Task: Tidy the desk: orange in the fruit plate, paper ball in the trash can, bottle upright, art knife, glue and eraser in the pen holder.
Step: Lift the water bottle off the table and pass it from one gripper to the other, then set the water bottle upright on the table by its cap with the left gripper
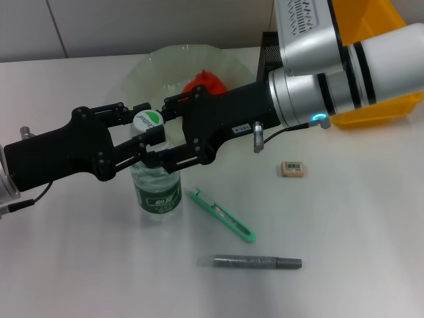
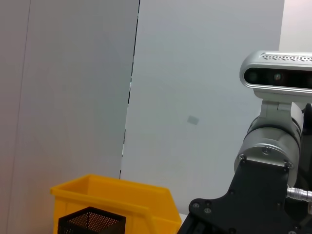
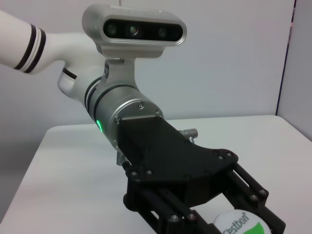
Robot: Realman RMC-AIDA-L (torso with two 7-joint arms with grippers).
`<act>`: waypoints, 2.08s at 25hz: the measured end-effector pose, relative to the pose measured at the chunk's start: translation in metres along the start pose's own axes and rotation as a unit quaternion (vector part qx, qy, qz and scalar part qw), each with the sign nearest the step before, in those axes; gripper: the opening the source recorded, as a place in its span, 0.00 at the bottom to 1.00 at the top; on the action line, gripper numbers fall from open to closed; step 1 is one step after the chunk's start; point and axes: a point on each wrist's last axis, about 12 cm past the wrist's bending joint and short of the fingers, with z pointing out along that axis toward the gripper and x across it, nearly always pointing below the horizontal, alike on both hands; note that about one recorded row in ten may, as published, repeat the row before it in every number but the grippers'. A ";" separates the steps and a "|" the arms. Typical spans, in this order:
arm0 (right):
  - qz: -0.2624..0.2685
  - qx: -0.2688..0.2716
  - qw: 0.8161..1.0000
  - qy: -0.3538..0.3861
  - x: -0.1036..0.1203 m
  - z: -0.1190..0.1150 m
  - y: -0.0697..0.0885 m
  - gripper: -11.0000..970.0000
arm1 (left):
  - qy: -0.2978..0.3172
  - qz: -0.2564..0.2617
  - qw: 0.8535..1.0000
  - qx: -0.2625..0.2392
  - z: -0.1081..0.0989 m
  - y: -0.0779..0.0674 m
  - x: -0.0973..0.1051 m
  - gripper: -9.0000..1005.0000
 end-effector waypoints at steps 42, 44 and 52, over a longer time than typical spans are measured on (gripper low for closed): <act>0.126 0.022 0.991 -0.040 0.041 -0.084 0.029 0.66 | 0.002 0.002 1.000 -0.006 -0.006 0.004 -0.008 0.51; 0.141 0.034 0.988 -0.048 0.050 -0.097 0.033 0.66 | 0.002 0.004 1.000 -0.007 -0.007 0.005 -0.010 0.51; 0.171 0.074 0.982 -0.044 0.089 -0.129 0.053 0.65 | 0.005 0.004 0.999 -0.051 -0.012 0.019 -0.019 0.52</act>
